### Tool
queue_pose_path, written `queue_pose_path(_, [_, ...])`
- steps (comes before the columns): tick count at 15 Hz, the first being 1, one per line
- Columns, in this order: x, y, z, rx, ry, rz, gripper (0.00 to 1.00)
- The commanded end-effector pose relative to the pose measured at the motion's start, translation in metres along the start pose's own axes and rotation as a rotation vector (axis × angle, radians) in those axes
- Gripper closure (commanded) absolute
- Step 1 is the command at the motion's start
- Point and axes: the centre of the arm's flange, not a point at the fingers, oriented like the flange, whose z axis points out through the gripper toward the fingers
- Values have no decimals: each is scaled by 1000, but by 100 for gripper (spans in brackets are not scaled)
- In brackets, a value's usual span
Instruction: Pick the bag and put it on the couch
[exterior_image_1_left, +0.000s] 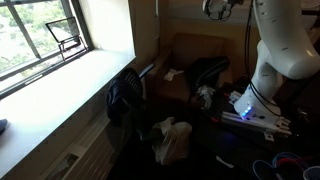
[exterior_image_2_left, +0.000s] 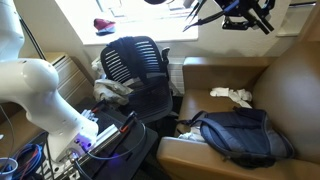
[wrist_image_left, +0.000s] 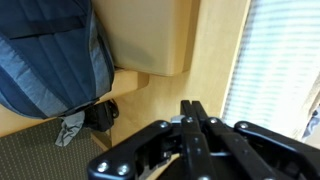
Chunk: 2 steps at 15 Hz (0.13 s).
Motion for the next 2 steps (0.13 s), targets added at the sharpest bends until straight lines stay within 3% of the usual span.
queue_pose_path(1, [-1,-2,0,7,8,14,88])
queue_pose_path(2, [-1,-2,0,12,14,21,82])
